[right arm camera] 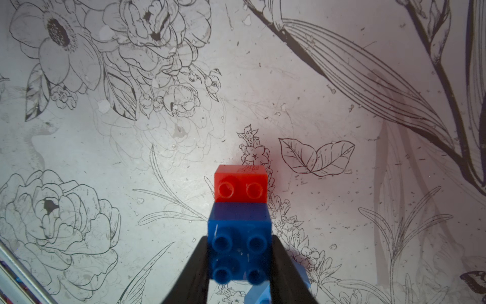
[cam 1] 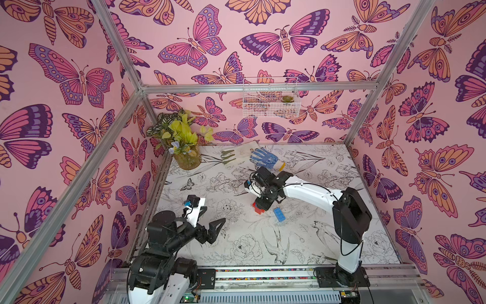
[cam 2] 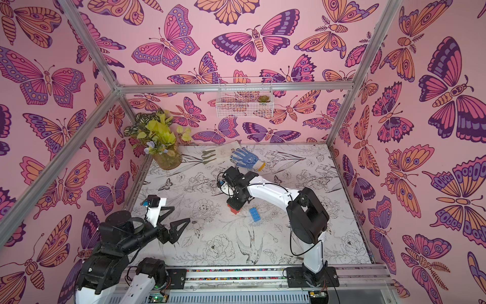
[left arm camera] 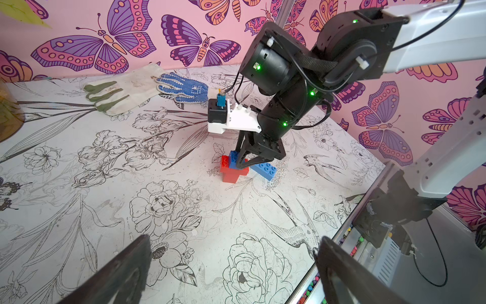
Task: Assemble the letter f with lego
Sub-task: Assemble the lego brick with the lego brick.
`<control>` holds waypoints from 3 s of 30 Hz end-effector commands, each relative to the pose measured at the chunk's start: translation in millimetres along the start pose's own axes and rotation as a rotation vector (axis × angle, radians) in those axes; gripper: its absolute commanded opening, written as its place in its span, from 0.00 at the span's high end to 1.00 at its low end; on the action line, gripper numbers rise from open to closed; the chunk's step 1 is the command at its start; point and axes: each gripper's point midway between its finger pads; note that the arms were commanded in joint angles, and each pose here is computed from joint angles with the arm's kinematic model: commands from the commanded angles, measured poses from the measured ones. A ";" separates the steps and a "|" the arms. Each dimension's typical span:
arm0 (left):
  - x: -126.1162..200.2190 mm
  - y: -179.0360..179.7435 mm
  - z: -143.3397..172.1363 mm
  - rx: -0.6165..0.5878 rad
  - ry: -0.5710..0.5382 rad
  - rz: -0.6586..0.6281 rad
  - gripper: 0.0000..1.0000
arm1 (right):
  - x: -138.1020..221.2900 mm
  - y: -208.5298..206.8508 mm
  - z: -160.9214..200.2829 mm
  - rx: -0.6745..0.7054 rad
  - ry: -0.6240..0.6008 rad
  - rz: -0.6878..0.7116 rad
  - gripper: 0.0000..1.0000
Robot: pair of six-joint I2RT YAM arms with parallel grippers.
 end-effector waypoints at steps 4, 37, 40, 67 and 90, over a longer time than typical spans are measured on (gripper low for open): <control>-1.8 -0.3 1.9 -0.004 -0.004 0.007 0.01 | -20.2 12.8 48.7 0.005 0.187 -0.031 0.81; -1.9 -0.4 1.9 -0.003 -0.003 0.008 0.01 | -58.7 14.0 59.8 0.019 0.284 -0.046 0.82; -2.1 -0.2 2.0 -0.002 -0.003 0.007 0.01 | -56.7 14.2 59.2 0.019 0.280 -0.046 0.82; -1.7 -0.6 2.0 -0.004 -0.005 0.008 0.01 | -5.6 15.1 32.3 0.019 0.135 -0.027 0.67; -1.0 -1.8 2.0 -0.007 -0.008 0.013 0.01 | 29.7 10.5 3.5 0.078 0.031 0.004 0.41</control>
Point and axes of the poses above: each gripper's point midway between its finger pads, its own x axis back along the fingers, its own y axis along the line the jaws close on, z = x × y, and after that the axes turned 1 degree about x, right-handed
